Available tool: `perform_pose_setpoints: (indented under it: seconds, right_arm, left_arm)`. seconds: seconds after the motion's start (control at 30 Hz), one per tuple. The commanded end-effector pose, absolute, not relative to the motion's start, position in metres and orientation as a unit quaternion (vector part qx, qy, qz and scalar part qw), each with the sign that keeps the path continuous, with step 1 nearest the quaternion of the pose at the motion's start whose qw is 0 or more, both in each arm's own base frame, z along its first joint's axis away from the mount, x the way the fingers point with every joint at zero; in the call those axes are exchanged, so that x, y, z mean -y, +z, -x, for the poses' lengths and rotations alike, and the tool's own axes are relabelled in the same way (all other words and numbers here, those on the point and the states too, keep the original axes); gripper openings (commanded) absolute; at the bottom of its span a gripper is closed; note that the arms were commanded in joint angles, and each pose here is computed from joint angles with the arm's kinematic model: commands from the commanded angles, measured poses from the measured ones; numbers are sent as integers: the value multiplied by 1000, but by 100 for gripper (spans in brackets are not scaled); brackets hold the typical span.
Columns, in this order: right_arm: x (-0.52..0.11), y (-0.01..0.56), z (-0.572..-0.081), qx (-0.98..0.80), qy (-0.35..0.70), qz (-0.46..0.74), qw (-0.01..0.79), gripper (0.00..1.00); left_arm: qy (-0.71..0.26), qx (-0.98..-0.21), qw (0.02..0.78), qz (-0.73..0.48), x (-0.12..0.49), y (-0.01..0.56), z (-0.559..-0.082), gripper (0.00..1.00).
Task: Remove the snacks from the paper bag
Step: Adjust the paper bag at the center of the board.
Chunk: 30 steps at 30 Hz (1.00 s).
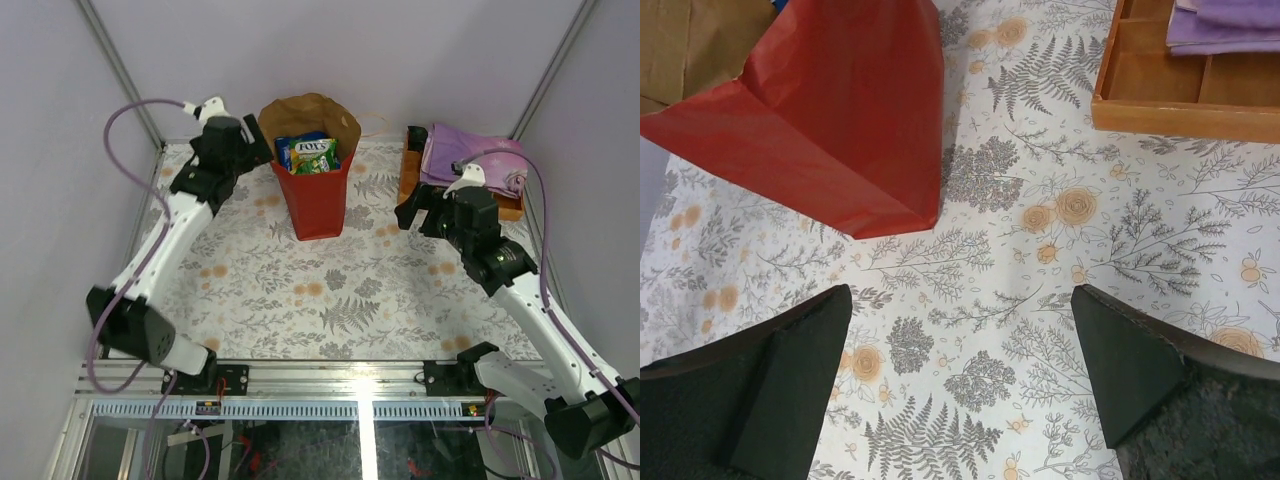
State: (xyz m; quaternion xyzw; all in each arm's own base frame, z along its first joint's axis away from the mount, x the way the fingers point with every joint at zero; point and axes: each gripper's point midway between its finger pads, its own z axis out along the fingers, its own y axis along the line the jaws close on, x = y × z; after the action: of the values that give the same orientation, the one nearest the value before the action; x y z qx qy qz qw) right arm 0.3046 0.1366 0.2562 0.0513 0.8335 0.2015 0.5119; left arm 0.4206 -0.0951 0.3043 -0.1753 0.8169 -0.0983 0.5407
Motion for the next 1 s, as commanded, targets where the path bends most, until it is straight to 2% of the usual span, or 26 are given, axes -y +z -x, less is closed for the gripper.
perform_pose_setpoints:
  seconds: [0.0,0.17,0.53,0.77,0.93,0.97]
  right_arm:
    - [-139,290,-292,-808,236,-48,538,100]
    - [-129,288,-283,-804,226,-59,547,99]
    - [-127,278,-284,-809,218,-60,542,100]
    - [-130,271,-285,-812,221,-57,536,100]
    - [-130,264,-286,-815,217,-59,534,100]
    - [-130,263,-286,-816,217,-59,533,100]
  left_arm:
    - [-37,-810,548,206,85,311,-466,100]
    - [-20,-824,523,217,81,288,-510,100]
    - [-55,-840,494,219,83,246,-560,73]
    - [-68,-838,497,213,90,243,-572,36]
    - [-59,-830,513,211,86,254,-573,1]
    - [-55,-828,518,209,84,257,-572,0]
